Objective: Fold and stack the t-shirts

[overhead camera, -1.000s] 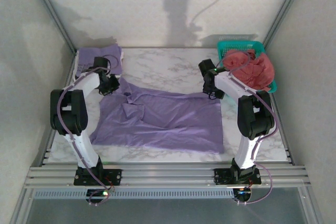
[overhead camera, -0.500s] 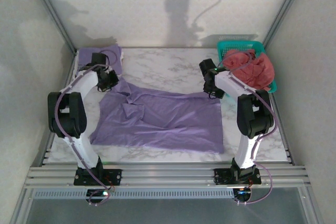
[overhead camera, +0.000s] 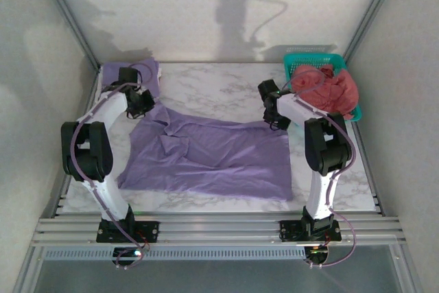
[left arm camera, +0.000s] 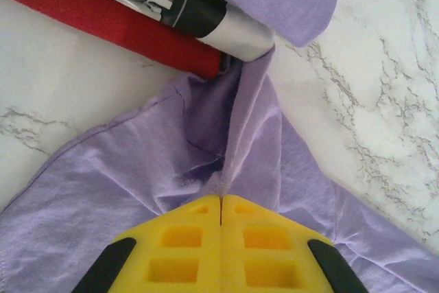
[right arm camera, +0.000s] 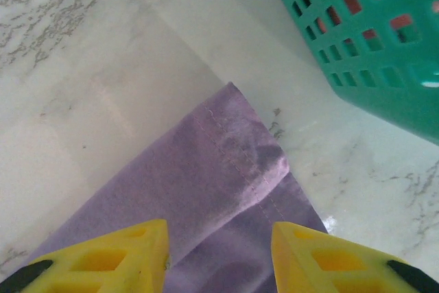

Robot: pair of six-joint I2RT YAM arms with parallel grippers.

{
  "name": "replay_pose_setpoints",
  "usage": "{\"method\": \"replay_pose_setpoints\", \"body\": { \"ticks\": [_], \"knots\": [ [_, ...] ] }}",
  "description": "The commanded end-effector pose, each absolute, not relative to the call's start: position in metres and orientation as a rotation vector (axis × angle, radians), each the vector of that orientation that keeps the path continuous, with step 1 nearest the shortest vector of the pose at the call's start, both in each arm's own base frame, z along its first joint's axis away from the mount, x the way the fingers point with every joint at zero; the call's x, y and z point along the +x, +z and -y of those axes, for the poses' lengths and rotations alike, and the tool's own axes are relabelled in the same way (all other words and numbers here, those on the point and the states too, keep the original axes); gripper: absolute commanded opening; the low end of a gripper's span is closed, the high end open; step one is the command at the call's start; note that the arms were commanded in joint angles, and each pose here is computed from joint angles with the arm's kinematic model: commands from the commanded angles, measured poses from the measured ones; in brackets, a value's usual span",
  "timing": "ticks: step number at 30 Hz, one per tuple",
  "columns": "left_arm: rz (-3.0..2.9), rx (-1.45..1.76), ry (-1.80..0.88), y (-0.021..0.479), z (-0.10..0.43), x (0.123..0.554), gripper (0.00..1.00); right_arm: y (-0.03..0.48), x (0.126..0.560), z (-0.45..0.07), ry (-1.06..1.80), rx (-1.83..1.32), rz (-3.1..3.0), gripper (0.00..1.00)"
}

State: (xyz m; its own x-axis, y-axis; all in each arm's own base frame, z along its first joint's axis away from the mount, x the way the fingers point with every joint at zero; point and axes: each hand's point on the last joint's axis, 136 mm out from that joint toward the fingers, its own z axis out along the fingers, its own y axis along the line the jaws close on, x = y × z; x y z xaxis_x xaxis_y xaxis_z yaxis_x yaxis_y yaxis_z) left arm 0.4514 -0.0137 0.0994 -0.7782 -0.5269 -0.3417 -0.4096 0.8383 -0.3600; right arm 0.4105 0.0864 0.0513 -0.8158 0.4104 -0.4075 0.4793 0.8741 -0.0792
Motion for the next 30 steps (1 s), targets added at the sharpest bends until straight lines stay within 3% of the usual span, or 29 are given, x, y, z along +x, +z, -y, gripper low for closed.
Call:
{"method": "replay_pose_setpoints", "body": {
  "ticks": [1, 9, 20, 30],
  "knots": [
    [-2.572, -0.698, -0.391, 0.113, 0.015, 0.442, 0.0, 0.051, 0.421, -0.09, -0.233, 0.651, -2.644, 0.44],
    [-2.575, -0.695, -0.39, 0.114, 0.015, 0.44, 0.0, 0.044, 0.425, -0.093, -0.245, 0.64, -2.632, 0.37],
    [-2.586, -0.69, -0.385, 0.111, 0.015, 0.434, 0.0, 0.031, 0.42, -0.094, -0.288, 0.66, -2.658, 0.38],
    [-2.574, -0.685, -0.389, 0.117, 0.015, 0.435, 0.0, 0.049, 0.425, -0.094, -0.286, 0.622, -2.623, 0.09]
  ]
}}
